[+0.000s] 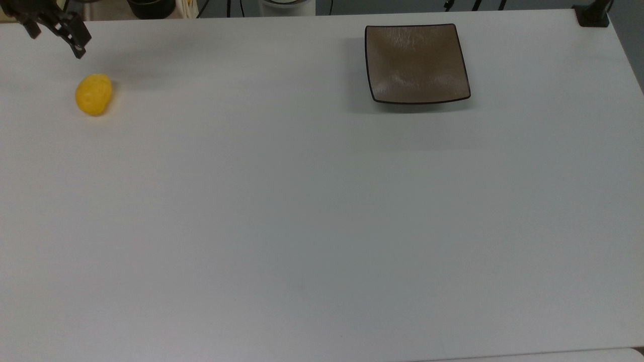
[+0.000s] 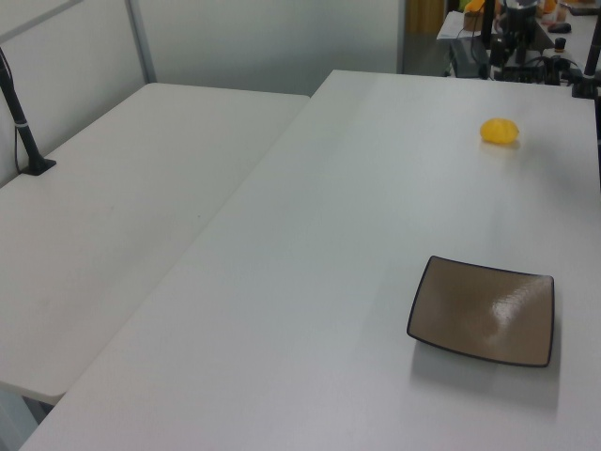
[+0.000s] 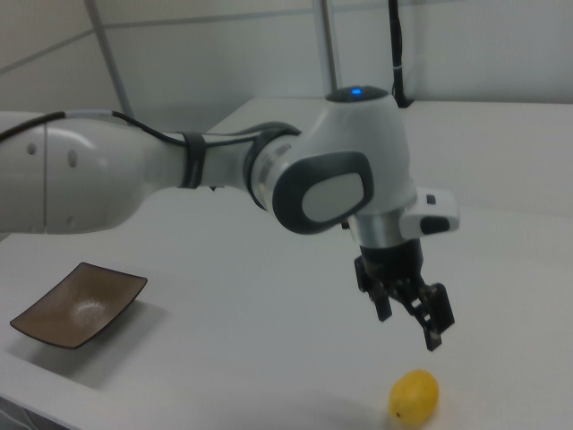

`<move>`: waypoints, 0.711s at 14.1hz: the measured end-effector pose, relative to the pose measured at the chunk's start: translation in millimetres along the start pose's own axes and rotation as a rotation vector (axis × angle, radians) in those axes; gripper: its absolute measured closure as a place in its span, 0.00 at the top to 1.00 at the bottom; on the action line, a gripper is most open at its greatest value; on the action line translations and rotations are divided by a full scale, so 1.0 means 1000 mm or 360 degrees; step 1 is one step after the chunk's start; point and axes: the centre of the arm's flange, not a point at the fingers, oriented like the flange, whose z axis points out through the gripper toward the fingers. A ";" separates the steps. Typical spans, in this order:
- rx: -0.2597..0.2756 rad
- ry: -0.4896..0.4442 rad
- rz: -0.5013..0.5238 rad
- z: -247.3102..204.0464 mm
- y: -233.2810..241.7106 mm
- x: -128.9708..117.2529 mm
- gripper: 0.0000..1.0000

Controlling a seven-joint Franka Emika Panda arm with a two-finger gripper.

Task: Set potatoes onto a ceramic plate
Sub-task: 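Move the open gripper over the yellow potato and lower it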

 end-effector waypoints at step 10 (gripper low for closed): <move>0.0091 -0.0047 -0.0648 0.090 -0.037 0.004 1.00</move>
